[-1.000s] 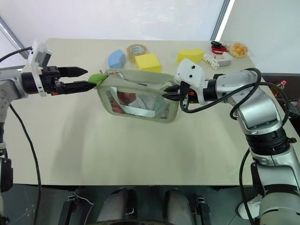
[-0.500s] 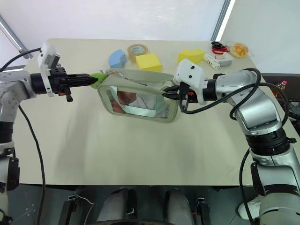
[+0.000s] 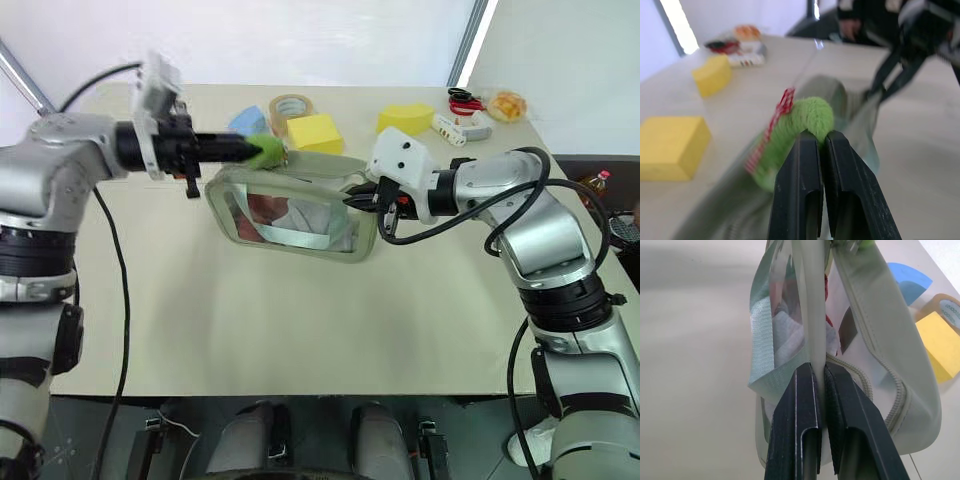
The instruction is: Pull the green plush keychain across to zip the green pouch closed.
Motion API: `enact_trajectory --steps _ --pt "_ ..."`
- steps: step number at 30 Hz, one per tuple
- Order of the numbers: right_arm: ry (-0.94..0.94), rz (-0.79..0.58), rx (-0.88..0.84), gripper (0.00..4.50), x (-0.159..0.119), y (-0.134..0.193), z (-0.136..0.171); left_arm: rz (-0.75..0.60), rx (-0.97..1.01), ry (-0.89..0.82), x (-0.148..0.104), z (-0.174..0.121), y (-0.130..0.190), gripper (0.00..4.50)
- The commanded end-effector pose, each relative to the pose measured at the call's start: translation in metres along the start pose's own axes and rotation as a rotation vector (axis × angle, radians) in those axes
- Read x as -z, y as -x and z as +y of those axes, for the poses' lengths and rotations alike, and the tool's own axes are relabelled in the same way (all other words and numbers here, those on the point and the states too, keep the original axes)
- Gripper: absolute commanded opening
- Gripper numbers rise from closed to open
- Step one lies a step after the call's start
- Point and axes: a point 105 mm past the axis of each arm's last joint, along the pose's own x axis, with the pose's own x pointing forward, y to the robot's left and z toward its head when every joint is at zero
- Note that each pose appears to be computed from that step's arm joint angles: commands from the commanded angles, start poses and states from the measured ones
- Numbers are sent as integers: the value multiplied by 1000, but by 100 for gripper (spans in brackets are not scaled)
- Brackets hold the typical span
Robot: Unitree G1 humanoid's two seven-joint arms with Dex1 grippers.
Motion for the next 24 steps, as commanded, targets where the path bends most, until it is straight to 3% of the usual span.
enact_trajectory --steps 1,2,3,10,17,24 --pt "47 -34 25 0 -15 4 -3 36 -11 -94 -3 0 1 5" --pt "46 -34 28 0 -15 4 -3 34 -12 -96 -5 1 2 5" --pt "43 -34 30 0 -15 4 -3 33 -21 -104 -6 3 4 72" --pt "40 -30 38 0 -13 3 -3 52 -84 -134 -17 15 25 404" --pt "40 -37 41 0 -13 2 -3 201 -165 -126 11 19 67 404" --pt "41 -36 29 0 -13 0 -1 183 -189 -111 37 26 48 404"
